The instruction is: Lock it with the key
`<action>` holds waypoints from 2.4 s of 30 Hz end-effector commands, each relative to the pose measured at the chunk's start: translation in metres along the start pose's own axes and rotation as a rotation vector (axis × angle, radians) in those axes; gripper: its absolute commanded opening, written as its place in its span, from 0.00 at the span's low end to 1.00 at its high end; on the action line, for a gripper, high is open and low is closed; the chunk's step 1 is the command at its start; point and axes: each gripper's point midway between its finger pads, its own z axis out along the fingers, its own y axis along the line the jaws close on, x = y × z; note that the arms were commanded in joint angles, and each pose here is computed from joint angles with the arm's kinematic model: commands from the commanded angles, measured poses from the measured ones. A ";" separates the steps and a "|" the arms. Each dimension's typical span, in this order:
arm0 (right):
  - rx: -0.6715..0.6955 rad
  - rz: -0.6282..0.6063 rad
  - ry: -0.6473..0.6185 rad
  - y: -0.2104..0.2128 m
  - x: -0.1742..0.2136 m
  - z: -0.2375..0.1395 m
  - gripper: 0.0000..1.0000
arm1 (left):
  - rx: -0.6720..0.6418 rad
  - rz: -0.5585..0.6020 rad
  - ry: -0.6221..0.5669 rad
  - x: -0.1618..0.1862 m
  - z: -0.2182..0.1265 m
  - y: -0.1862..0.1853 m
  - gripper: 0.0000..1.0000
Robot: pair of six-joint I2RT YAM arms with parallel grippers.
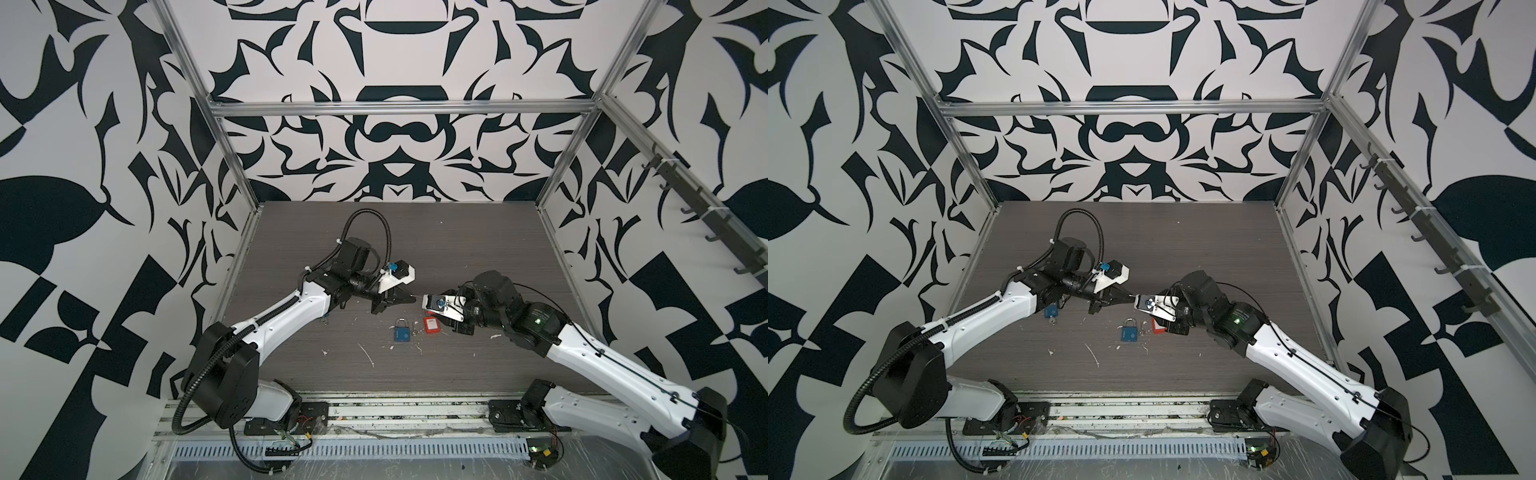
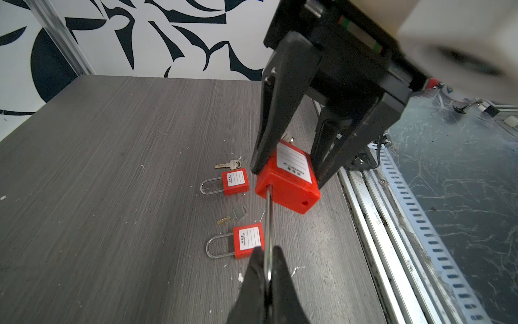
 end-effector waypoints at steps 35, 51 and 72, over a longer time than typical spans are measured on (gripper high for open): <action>-0.242 0.100 0.025 0.020 -0.007 -0.020 0.33 | 0.048 0.099 -0.084 -0.005 0.011 -0.045 0.00; -0.347 0.105 -0.041 0.032 -0.021 -0.017 0.14 | 0.067 0.142 -0.116 -0.006 0.039 -0.051 0.00; -0.363 0.113 -0.130 0.030 -0.037 -0.019 0.13 | 0.039 0.186 -0.141 -0.010 0.041 -0.052 0.00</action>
